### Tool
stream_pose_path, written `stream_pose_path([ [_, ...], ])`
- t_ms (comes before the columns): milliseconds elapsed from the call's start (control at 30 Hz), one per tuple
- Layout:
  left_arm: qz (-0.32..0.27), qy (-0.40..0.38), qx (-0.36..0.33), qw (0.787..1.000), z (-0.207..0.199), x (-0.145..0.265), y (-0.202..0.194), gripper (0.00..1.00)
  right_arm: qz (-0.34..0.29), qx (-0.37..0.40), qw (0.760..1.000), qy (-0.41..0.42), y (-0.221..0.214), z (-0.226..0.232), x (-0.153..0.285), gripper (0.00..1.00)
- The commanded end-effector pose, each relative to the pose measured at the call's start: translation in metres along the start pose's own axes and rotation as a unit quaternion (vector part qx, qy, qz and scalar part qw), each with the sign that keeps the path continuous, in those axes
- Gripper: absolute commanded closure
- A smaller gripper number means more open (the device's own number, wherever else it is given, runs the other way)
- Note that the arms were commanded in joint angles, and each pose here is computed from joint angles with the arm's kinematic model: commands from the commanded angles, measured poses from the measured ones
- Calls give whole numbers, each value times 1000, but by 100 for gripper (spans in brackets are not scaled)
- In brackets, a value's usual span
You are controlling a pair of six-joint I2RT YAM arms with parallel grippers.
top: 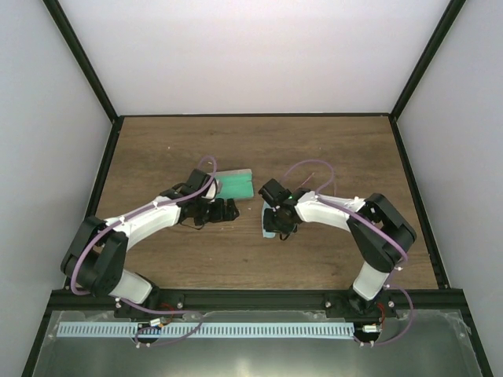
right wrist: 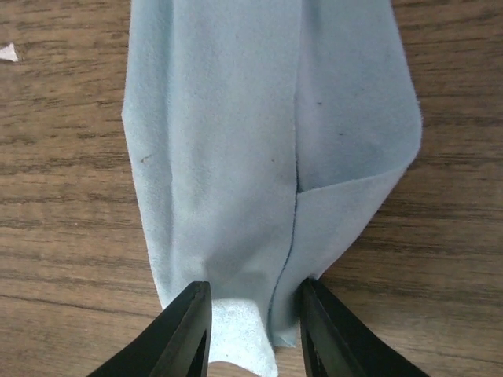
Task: Organize the sunglasses
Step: Adjust the glasses cleaning cloth at the center of the board.
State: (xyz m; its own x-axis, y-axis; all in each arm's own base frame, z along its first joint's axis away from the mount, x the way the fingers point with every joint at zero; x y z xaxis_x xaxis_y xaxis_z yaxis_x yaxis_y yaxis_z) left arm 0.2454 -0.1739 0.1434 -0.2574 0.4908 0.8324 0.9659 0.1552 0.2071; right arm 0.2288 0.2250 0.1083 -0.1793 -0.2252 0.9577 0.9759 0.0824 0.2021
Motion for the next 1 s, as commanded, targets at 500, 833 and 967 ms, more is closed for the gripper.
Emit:
stream_pose_path([
  [500, -4, 6, -6, 1000, 5, 1, -5, 0, 36, 5, 999, -10, -27, 16, 7, 67],
  [833, -4, 7, -7, 1000, 5, 2, -5, 0, 25, 4, 1000, 15, -25, 22, 2, 84],
  [967, -3, 4, -5, 1000, 5, 4, -6, 0, 20, 10, 1000, 6, -22, 22, 1, 93],
])
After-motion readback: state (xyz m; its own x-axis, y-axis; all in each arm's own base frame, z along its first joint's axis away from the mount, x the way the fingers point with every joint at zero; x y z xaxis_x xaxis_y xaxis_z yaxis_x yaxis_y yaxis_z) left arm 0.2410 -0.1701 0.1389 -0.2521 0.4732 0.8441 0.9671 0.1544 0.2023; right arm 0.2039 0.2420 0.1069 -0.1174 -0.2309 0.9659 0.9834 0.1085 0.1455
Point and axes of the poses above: each gripper's point midway between its finger pads, its own x axis back along the fingers, its own z axis along the line the jaws close on, y = z × x, the point moved 9 cm from there along x, back along the fingers, and after that the axes turned 8 degrees about x, right-handed, at the moved point
